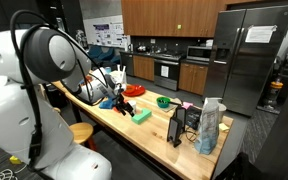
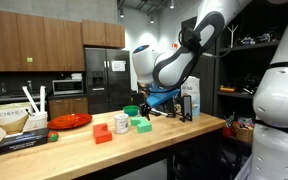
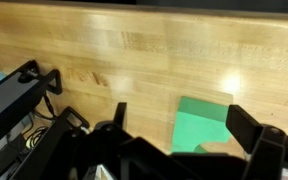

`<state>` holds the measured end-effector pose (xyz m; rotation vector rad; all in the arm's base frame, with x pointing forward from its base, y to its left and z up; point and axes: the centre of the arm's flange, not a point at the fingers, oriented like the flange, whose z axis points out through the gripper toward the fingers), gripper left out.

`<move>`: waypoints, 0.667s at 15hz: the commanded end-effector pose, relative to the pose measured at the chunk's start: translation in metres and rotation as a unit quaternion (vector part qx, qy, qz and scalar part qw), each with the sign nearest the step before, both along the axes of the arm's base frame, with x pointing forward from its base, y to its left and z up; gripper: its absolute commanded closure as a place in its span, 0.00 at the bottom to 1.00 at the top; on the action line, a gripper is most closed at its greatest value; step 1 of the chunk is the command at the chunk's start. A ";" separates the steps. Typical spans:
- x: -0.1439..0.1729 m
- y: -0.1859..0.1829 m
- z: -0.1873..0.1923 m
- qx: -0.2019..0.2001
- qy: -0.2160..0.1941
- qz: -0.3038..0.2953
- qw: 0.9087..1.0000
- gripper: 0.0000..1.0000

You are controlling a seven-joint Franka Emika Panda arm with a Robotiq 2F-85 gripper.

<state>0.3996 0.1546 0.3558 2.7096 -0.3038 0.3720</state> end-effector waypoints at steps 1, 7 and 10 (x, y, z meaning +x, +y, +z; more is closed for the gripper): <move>0.011 -0.001 -0.001 -0.027 -0.041 -0.013 0.999 0.00; 0.009 0.005 -0.001 -0.005 -0.024 -0.047 0.999 0.00; -0.006 -0.032 -0.071 -0.001 -0.025 -0.051 0.998 0.00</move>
